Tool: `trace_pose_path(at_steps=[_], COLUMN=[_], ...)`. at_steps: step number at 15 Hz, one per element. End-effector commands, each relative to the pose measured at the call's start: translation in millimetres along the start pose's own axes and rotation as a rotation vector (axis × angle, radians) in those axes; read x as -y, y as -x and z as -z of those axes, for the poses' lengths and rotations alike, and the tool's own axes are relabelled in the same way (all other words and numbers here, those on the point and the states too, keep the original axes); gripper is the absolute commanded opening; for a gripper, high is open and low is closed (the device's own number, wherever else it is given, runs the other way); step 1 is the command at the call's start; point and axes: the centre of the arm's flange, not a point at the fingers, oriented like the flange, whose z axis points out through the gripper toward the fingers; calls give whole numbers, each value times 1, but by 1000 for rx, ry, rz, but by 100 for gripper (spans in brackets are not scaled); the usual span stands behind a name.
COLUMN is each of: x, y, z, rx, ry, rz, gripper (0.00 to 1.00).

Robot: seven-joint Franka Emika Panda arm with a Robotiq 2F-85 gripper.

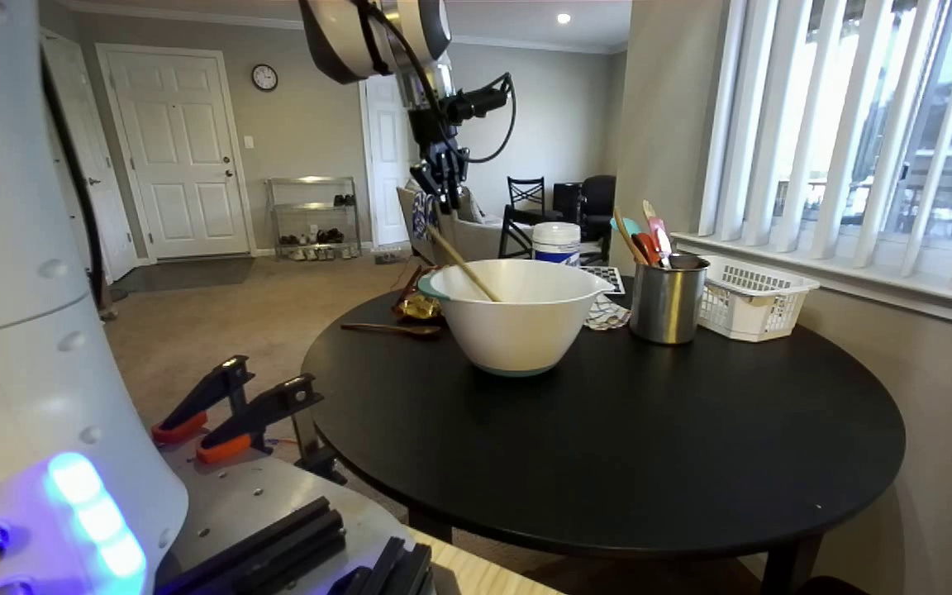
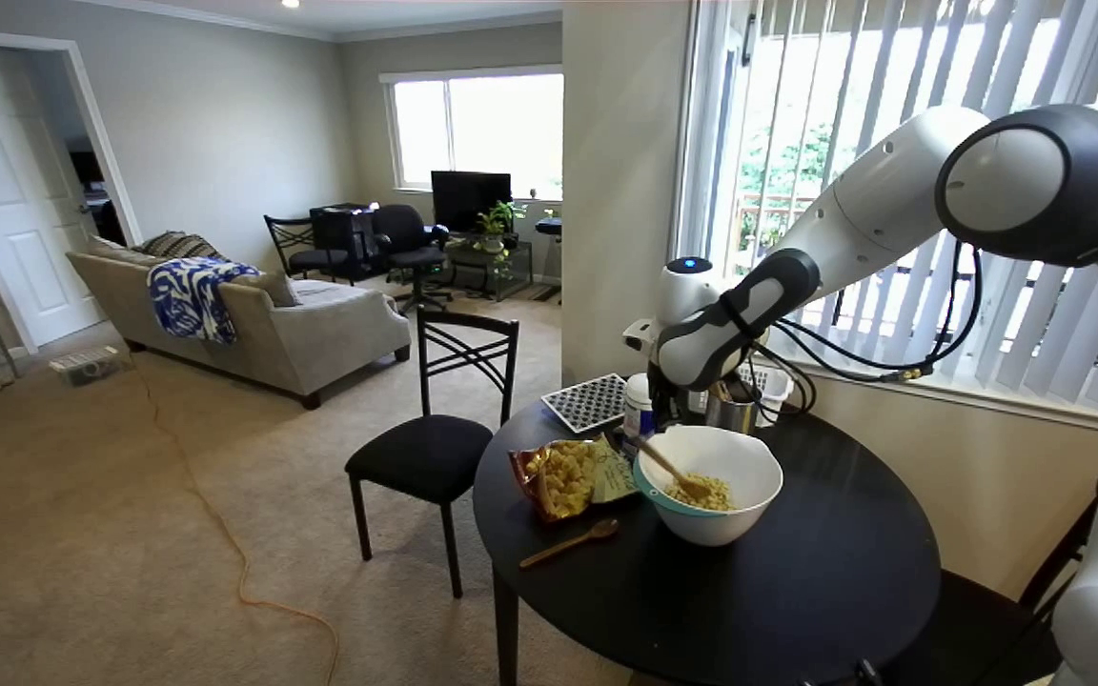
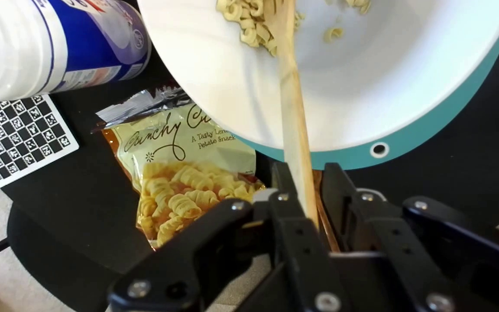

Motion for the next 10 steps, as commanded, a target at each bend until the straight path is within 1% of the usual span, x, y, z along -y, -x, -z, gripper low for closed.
trace_pose_path(at_steps=[1, 7, 8, 9, 10], x=[6, 5, 1, 1, 1], y=[-2, -1, 0, 0, 0], z=[2, 4, -1, -1, -1], rx=[3, 21, 4, 4, 4], ry=[7, -10, -5, -6, -6], rz=[-11, -13, 0, -1, -1], gripper=[56, 94, 100, 81, 88])
